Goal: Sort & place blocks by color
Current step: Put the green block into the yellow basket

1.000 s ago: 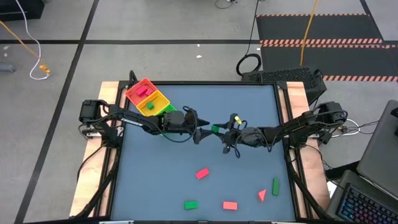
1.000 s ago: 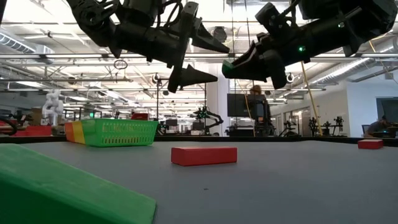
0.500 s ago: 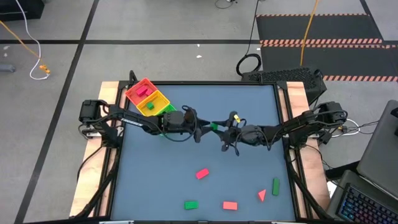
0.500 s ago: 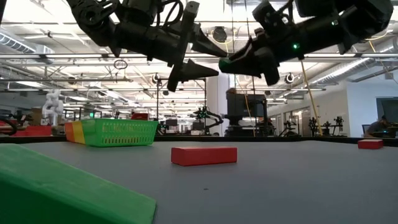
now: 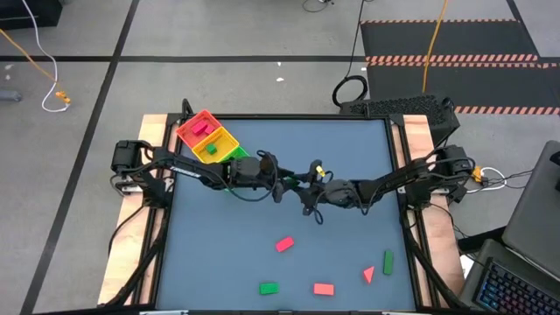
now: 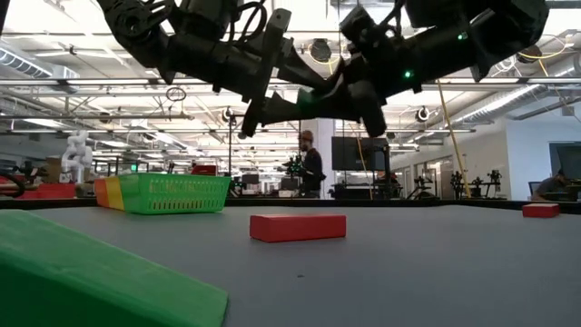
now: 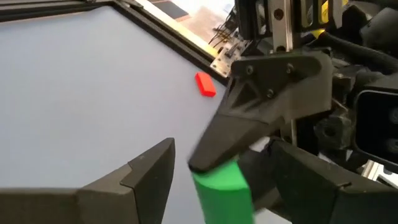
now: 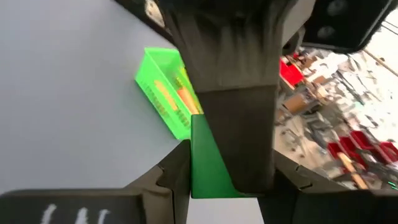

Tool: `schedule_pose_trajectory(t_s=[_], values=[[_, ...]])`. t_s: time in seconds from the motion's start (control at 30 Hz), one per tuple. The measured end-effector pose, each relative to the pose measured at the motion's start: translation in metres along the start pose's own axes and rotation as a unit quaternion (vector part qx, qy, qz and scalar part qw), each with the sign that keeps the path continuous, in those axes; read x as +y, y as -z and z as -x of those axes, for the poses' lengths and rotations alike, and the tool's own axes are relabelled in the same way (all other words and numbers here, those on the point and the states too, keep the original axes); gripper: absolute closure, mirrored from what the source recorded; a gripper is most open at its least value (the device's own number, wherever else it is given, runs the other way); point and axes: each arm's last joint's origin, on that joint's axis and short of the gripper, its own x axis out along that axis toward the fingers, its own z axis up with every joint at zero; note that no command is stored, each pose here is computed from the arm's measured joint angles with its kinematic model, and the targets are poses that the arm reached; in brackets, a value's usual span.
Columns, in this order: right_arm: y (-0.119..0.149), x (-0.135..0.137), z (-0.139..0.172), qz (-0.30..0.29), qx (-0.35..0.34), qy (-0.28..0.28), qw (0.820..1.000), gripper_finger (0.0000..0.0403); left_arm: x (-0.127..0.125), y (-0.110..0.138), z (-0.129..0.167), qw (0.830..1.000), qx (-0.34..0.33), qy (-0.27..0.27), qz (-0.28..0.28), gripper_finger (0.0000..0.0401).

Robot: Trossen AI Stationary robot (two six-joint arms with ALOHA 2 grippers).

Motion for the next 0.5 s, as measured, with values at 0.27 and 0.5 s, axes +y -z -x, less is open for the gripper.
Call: schedule_pose_trajectory(t_s=[0.27,0.5], values=[[-0.001,-0.0021,-0.0003,0.001,0.003,0.024,1.0,0.0278,0.001,0.0016,0.0,1.0,0.008,-0.005,-0.003,0.0177],[-0.0007,-0.0018,-0.0004,0.002,0.004,0.024,1.0,0.0278,0.0036,0.0033,0.0001,0.999,0.009,-0.033,-0.018,0.0211]])
